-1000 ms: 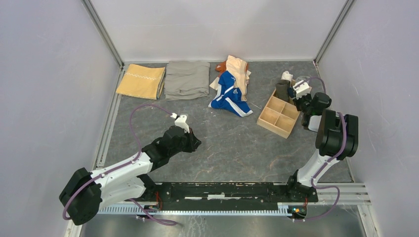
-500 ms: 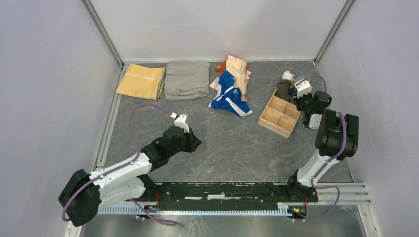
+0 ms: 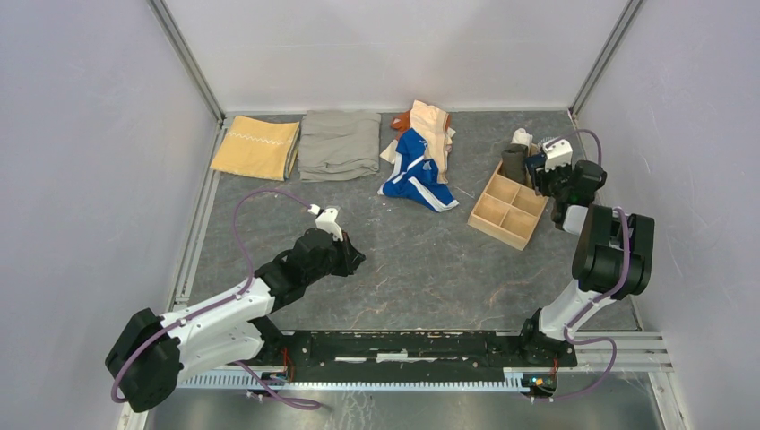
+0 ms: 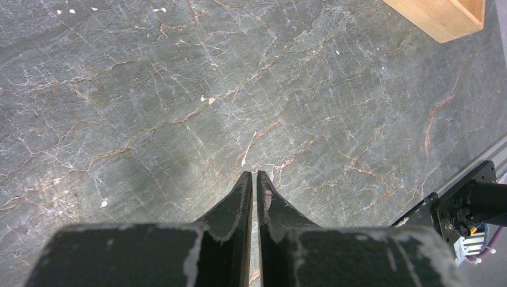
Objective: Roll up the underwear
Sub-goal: Place the underwear in the storage box.
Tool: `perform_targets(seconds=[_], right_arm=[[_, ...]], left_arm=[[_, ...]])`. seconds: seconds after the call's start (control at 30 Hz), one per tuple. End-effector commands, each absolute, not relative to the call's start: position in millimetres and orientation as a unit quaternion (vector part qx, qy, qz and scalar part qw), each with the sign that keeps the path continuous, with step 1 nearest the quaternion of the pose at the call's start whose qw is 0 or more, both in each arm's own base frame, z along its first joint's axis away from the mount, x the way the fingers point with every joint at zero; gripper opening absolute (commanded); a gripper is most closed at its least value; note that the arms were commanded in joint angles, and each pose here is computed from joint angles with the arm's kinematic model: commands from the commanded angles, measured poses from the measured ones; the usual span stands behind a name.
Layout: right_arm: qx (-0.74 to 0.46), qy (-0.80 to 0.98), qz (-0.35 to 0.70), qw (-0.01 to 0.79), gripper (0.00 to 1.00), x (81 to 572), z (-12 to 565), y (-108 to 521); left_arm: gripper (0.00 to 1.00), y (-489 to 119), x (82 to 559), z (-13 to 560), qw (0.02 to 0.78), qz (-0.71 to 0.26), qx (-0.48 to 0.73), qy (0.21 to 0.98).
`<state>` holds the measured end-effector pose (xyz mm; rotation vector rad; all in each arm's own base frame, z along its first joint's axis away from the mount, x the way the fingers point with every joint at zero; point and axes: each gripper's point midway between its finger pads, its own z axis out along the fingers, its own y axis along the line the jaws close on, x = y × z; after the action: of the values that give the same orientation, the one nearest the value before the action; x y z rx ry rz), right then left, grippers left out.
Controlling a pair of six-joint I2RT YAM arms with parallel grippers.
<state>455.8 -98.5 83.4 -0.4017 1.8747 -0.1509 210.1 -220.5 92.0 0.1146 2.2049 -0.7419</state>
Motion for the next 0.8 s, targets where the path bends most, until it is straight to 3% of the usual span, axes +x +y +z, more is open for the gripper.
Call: perform_targets(seconds=[0.0, 0.27, 0.47, 0.67, 0.77], right_arm=[[-0.162, 0.764, -0.082, 0.619, 0.66, 466.8, 132.9, -103.9], [-0.155, 0.746, -0.079, 0.643, 0.70, 462.1, 150.9, -98.7], [-0.105, 0.695, -0.052, 0.709, 0.70, 453.8, 207.0, -88.5], [-0.012, 0.677, -0.008, 0.736, 0.68, 425.1, 250.2, -78.3], [0.005, 0.675, 0.015, 0.738, 0.77, 405.7, 267.6, -62.5]], left_arm=[[0.12, -222.9, 215.4, 104.5, 0.417, -0.298, 0.061, 0.856], [0.13, -221.3, 216.9, 102.1, 0.416, -0.291, 0.058, 0.859], [0.13, -219.4, 218.3, 106.4, 0.421, -0.287, 0.054, 0.859], [0.20, -206.9, 221.9, 117.9, 0.442, -0.270, 0.033, 0.854], [0.27, -198.3, 225.5, 125.2, 0.452, -0.253, 0.016, 0.855]])
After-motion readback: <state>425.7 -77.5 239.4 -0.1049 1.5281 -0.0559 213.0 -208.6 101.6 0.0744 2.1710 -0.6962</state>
